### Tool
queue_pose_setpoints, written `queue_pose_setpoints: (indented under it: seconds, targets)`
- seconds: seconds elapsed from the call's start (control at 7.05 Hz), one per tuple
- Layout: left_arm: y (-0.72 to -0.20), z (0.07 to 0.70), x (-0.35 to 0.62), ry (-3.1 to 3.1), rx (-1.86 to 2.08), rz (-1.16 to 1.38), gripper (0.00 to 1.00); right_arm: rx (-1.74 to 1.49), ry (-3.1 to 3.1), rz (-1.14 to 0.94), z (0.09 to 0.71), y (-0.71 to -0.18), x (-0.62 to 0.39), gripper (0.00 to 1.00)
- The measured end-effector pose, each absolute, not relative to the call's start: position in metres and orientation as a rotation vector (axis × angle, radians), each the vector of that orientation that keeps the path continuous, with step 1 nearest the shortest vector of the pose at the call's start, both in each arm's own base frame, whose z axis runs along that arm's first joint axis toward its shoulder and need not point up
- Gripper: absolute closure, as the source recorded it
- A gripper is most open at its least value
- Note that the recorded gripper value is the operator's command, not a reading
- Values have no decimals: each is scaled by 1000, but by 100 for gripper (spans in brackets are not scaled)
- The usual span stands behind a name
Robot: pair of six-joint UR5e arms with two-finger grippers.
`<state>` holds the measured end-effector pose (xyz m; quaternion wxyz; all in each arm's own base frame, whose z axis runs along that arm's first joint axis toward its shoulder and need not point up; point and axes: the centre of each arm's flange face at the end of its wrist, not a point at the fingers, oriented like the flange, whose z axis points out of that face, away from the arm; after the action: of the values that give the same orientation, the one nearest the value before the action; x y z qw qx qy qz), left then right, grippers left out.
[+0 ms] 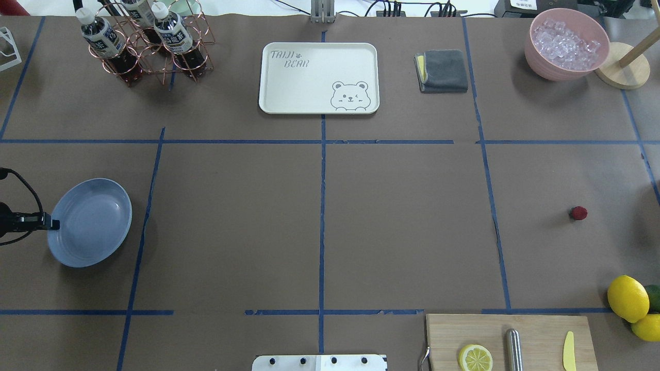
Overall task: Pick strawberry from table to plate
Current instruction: 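Grasp the rim of the light blue plate with the left gripper and lift it, then carry the blue plate to table center with left gripper while right reaches for strawberry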
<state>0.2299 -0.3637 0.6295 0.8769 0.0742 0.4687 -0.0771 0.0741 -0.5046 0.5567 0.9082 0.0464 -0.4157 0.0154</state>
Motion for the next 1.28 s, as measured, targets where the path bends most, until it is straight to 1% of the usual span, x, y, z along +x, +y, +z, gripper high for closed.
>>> queue_pose_setpoints:
  seconds: [0.43, 0.71, 0.85, 1.13, 1.28]
  targets:
    - [-364, 596, 223, 1041, 154, -130, 100, 97, -859, 21, 553, -506, 68, 0]
    - [-382, 564, 202, 1090, 119, -152, 100, 81, -859, 8, 548, -509, 50, 0]
    - [-406, 525, 208, 1089, 107, -173, 100, 68, -861, 10, 537, -511, 34, 0]
    - [-475, 412, 250, 1023, 127, -262, 100, 37, -854, 23, 510, -518, -9, 0]
    - [-488, 364, 278, 1000, 116, -324, 100, 29, -838, 26, 498, -520, -31, 0]
